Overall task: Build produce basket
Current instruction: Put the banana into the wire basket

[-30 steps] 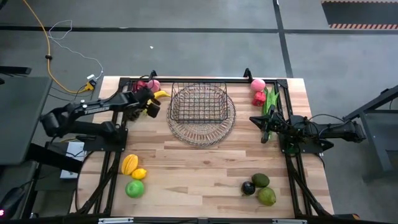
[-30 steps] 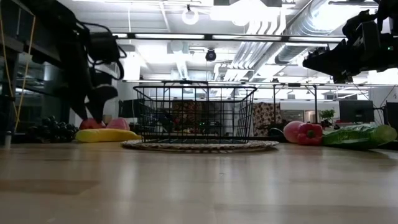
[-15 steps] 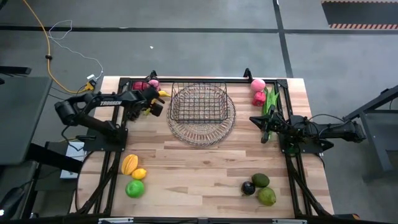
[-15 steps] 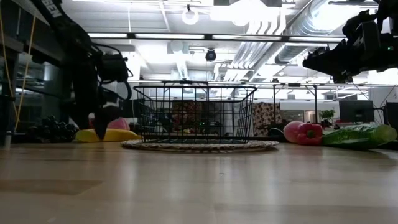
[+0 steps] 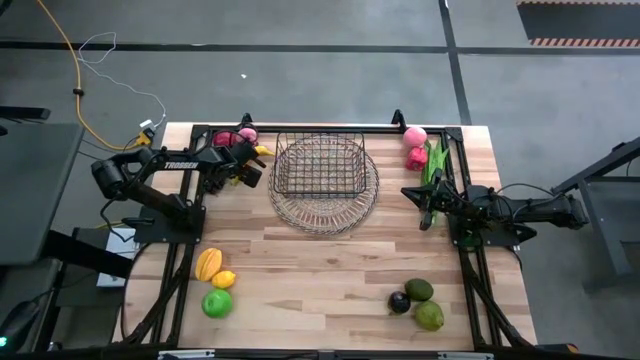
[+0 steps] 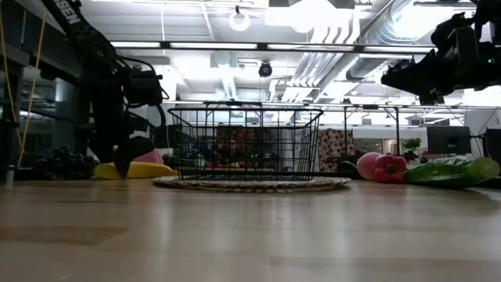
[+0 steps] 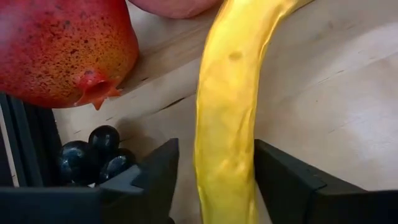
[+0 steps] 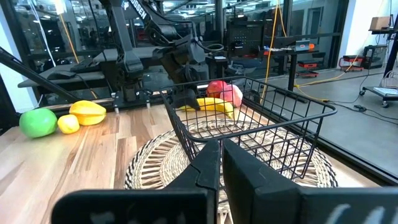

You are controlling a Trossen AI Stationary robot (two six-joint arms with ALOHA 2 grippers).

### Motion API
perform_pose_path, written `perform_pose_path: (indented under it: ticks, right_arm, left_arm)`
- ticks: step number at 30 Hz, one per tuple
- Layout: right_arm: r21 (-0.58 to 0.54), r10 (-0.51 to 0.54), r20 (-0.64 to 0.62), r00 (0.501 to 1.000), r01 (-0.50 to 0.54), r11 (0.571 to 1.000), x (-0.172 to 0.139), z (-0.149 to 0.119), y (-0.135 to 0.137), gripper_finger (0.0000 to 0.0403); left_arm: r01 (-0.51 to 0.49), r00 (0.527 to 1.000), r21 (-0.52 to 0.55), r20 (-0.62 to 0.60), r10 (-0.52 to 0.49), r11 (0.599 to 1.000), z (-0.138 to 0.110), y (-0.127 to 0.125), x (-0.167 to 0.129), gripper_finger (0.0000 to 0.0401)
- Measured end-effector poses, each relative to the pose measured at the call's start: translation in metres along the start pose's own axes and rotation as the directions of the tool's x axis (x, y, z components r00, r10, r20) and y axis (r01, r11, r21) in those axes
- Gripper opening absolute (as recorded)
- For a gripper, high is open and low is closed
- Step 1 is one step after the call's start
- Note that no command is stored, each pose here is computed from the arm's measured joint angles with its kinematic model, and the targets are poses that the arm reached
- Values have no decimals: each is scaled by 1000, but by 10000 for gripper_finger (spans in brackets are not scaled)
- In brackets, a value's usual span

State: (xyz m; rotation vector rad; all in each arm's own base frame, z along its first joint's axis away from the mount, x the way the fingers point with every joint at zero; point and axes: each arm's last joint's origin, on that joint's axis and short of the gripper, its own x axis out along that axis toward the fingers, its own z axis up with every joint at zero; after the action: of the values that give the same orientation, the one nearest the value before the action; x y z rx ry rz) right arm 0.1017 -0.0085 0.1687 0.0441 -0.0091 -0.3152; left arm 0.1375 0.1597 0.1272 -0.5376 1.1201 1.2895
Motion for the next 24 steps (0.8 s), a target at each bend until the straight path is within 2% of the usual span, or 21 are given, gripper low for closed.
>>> perform_pose_path:
  ticks: [8,14,20,24]
  right_arm:
    - [0,0,0,1000,0,1000,0,0,0,12]
    - [0,0,0,1000,0,1000,0,0,0,12]
    - [0,0,0,1000,0,1000,0,0,0,12]
    - [0,0,0,1000,0,1000,0,0,0,12]
  left_arm:
    - [9,1000,4,-13,-9,1000,-1,2,-3,91]
    - [9,1000,-22,24,-9,1000,7,11,-29,88]
    - [57,977,-72,209,-41,996,19,20,-77,91]
    - [142,916,-74,389,-102,987,22,24,-113,91]
